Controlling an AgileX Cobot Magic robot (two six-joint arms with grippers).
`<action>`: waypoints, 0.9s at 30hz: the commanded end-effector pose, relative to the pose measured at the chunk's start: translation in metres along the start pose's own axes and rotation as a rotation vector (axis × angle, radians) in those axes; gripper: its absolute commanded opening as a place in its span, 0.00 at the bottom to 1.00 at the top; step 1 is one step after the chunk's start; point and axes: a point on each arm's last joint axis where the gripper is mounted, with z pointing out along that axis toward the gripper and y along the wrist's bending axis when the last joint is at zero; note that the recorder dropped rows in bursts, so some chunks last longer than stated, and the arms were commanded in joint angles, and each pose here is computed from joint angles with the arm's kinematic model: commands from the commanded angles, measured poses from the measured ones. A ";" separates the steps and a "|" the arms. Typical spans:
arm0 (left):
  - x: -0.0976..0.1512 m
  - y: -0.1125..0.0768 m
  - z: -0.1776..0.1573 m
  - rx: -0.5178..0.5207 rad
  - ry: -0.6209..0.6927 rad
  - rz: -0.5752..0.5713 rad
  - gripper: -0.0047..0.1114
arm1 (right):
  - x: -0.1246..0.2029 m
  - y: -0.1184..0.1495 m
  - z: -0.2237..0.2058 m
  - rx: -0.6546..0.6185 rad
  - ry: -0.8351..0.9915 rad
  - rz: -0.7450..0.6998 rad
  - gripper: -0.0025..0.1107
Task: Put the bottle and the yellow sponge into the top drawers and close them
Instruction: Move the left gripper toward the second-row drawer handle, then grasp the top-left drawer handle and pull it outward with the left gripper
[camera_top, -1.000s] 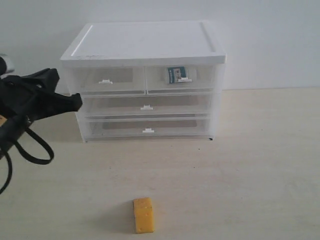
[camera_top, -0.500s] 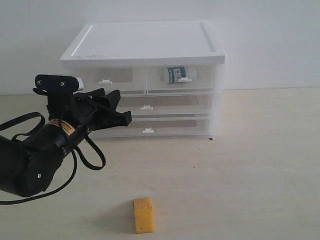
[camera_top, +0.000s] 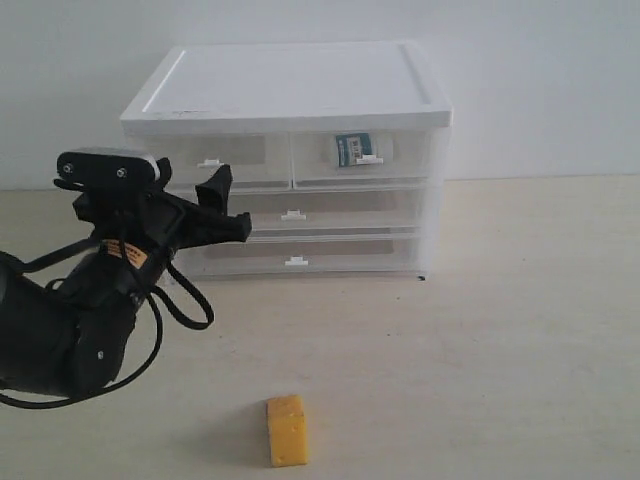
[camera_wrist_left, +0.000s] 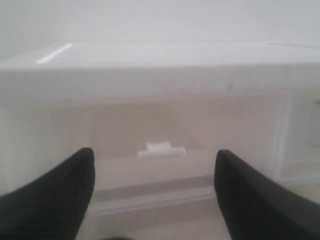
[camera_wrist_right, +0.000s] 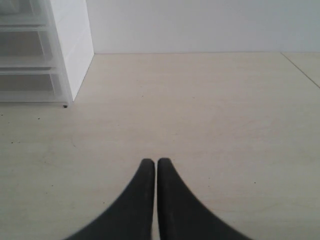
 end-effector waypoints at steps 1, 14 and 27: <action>0.014 -0.001 0.005 -0.024 0.016 0.009 0.59 | -0.001 0.000 -0.001 0.003 -0.012 -0.011 0.02; 0.006 -0.004 0.028 -0.070 -0.047 -0.050 0.59 | -0.001 0.000 -0.001 0.003 -0.012 -0.011 0.02; 0.014 -0.004 0.043 -0.115 -0.056 -0.069 0.37 | -0.001 0.000 -0.001 0.003 -0.012 -0.011 0.02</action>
